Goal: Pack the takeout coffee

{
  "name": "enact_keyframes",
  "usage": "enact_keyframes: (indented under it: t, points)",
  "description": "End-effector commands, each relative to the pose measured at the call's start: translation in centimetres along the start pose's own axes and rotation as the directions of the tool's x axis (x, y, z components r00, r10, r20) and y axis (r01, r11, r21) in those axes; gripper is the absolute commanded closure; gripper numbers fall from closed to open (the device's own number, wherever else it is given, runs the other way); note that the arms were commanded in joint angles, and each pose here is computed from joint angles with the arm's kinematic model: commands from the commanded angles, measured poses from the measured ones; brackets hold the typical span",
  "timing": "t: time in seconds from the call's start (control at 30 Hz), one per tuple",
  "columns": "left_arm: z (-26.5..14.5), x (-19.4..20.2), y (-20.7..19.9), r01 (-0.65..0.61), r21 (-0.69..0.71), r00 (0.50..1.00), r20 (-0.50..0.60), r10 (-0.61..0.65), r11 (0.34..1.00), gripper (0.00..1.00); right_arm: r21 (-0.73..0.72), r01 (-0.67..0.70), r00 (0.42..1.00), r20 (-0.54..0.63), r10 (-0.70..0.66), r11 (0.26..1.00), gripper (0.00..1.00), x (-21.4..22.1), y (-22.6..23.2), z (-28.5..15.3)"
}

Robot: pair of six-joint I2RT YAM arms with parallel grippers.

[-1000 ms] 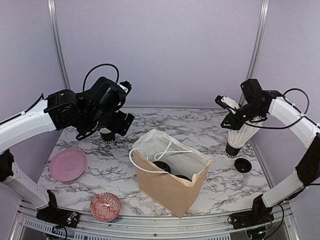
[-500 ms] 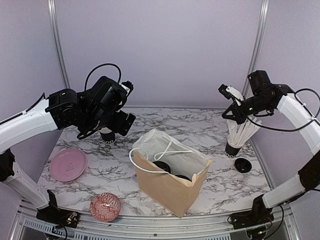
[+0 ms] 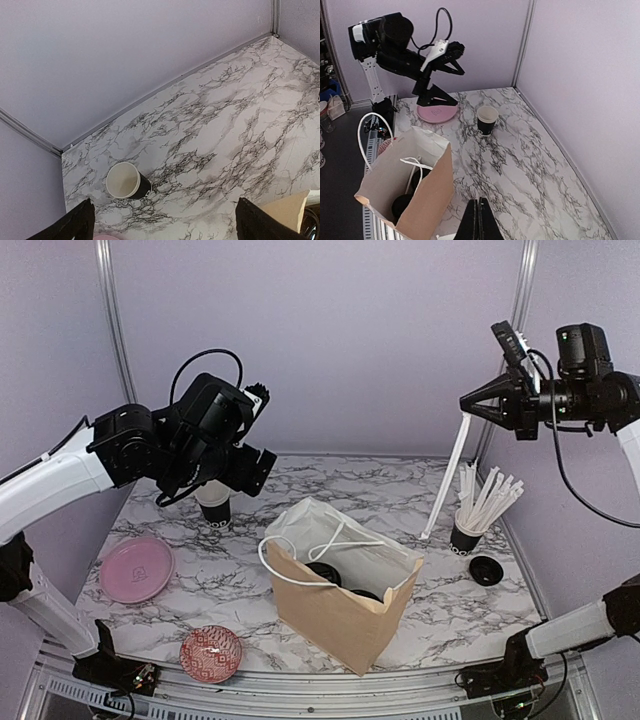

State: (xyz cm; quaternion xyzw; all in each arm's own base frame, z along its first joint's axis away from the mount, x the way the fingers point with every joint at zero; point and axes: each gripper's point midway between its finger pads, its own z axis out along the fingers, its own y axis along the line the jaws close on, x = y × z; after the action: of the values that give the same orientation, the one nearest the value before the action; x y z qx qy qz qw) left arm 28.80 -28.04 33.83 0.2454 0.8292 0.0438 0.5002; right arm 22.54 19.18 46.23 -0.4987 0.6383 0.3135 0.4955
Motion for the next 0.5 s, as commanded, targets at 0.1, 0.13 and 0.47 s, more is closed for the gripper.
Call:
enact_keyframes:
  t: [0.1, 0.13, 0.47]
  points:
    - [-0.2, -1.4, 0.3, 0.034, 0.003, 0.999, 0.027, -0.034, 0.999, 0.01, -0.245, 0.184, 0.973, 0.186, -0.14, 0.952, 1.0, -4.7, 6.1, 0.7]
    - [-0.3, -1.4, 0.3, 0.035, 0.004, 0.999, 0.028, -0.035, 0.999, 0.01, -0.253, 0.204, 0.966, 0.209, -0.152, 0.946, 1.0, -5.4, 6.4, 0.5]
    - [-0.7, -1.6, 0.9, 0.041, -0.003, 0.998, 0.038, -0.041, 0.999, 0.01, -0.397, 0.303, 0.918, 0.365, -0.154, 0.867, 1.0, -9.5, 9.6, -1.4]
